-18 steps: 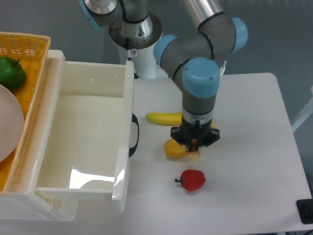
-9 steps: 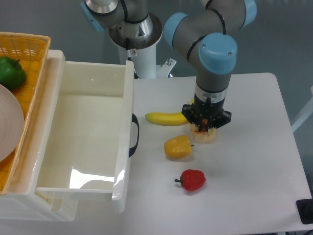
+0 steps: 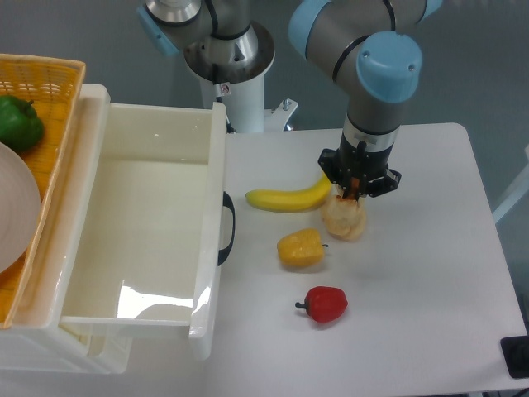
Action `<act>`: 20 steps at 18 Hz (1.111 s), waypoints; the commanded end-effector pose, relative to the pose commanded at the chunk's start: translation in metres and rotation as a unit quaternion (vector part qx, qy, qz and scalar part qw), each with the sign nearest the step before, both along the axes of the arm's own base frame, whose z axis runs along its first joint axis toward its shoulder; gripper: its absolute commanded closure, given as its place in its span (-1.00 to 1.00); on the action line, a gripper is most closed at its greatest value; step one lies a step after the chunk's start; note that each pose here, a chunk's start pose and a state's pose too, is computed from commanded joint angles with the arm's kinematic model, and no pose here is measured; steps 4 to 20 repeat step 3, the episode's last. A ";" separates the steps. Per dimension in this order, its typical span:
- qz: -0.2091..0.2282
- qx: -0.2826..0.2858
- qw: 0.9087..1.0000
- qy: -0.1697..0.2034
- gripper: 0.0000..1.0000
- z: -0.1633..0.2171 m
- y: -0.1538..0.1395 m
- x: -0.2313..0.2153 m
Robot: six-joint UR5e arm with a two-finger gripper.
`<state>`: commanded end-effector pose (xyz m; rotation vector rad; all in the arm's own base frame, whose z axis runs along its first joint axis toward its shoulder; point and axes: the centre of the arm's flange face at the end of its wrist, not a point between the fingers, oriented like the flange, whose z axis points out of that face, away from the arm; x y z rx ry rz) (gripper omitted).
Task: Pick up the square bread
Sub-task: 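Lift the held square bread up and carry it toward the round bun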
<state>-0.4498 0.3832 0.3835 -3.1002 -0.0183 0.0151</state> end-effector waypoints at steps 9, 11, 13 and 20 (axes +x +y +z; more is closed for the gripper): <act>0.002 0.000 1.000 -0.001 0.76 0.000 -0.007 -0.001; 0.002 0.000 1.000 -0.001 0.76 0.000 -0.007 -0.001; 0.002 0.000 1.000 -0.001 0.76 0.000 -0.007 -0.001; 0.002 0.000 1.000 -0.001 0.76 0.000 -0.007 -0.001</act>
